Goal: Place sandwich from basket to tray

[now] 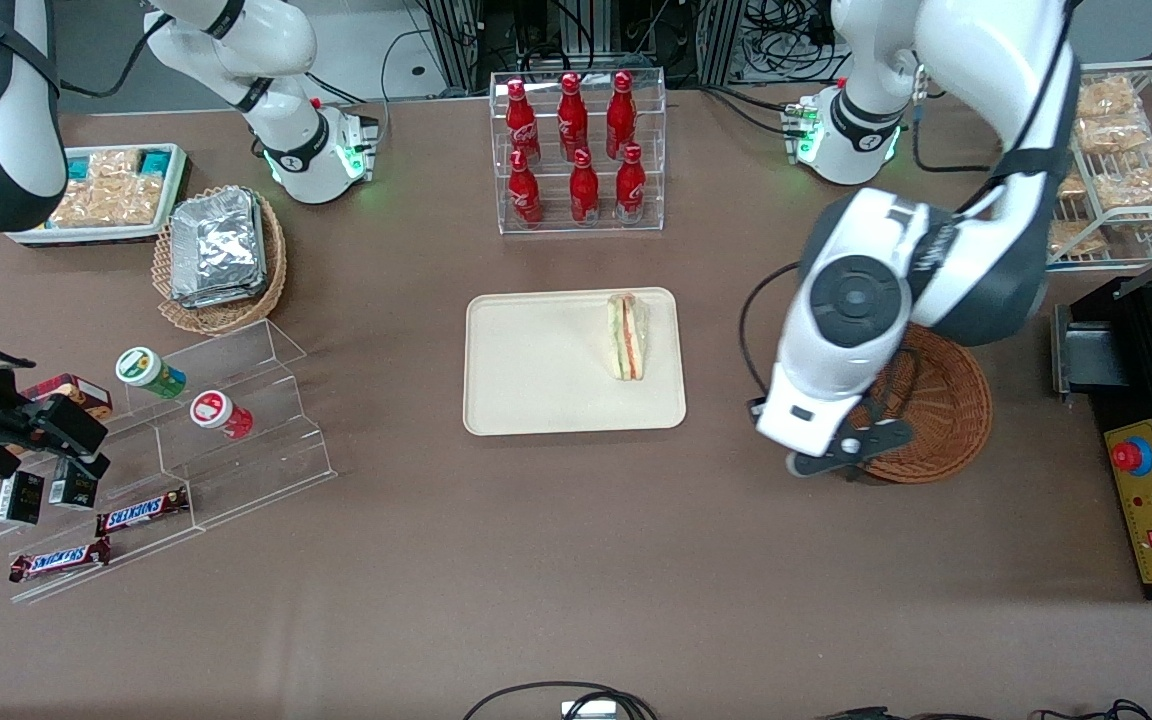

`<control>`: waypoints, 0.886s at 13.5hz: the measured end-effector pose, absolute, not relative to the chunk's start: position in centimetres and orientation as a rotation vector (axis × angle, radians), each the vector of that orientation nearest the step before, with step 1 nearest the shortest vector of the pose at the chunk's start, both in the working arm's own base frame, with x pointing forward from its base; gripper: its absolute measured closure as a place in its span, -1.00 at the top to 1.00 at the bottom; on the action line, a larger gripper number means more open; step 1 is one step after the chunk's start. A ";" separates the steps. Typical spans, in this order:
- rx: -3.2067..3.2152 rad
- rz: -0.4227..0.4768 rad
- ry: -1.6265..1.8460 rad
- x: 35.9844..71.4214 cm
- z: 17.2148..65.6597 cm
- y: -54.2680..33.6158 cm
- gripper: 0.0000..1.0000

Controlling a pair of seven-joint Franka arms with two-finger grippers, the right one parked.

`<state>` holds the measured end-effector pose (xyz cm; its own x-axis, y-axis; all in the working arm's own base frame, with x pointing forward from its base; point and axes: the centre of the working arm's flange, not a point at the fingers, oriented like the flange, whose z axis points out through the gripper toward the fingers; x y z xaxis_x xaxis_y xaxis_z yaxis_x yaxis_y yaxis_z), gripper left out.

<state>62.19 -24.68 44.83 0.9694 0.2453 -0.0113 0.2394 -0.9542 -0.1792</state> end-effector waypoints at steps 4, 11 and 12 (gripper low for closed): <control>-2.953 0.123 -0.288 62.9 47.3 -18.4 0.30; -3.004 0.170 -0.157 60.6 54.4 -10.1 0.35; -3.020 0.174 -0.163 60.3 54.9 -8.6 0.35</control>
